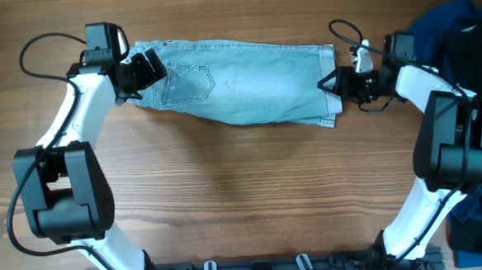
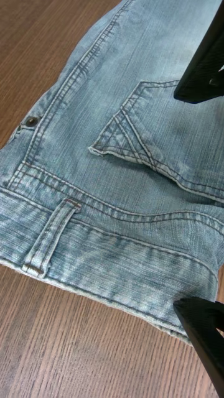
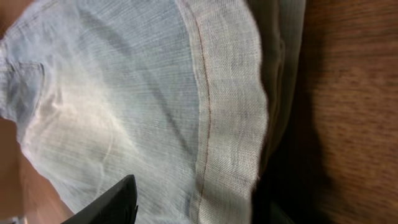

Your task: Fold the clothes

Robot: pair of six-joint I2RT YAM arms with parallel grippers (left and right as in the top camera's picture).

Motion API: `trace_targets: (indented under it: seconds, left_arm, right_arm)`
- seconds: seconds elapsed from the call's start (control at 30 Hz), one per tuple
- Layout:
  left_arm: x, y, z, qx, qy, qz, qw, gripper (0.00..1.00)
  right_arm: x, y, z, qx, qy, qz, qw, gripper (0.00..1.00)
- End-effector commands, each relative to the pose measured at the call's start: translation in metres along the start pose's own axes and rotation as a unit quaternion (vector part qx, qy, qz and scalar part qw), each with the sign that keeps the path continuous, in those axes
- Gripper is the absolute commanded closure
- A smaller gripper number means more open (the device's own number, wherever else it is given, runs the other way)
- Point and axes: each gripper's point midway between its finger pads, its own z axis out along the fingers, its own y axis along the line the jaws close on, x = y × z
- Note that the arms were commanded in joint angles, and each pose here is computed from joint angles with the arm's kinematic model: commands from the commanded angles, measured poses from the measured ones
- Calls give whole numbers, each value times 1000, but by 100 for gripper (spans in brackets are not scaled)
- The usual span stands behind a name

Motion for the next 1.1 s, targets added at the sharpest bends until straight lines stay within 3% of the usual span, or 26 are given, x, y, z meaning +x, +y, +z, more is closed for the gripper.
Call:
trace_targets:
  seconds: [0.0,0.13,0.27,0.37,0.63,0.77,1.07]
  left_arm:
    - [4,1,4,1,8,-6,1000,0]
    - [4,1,4,1,8,-6,1000,0]
    - [4,1,4,1,8,-5,1000,0]
    - [4,1,4,1,8,-5,1000,0]
    - [-23,-14,-17,20,-38,3,999,2]
    - [-39,-29,-51,39,-78,11,996,0]
    - [-41,-40,-94,56,-100,1,993,0]
  right_arm:
    - [32,-23,21,27,34,50,998,52]
    - [29,-23,21,27,30,47,998,70]
    - [28,-23,21,26,28,45,998,80]
    - [26,-25,21,31,23,42,998,96]
    - [4,-36,6,74,-11,49,996,96]
    - [-14,-39,-21,94,-35,43,994,96]
    - [-35,-57,-90,133,-101,68,984,96]
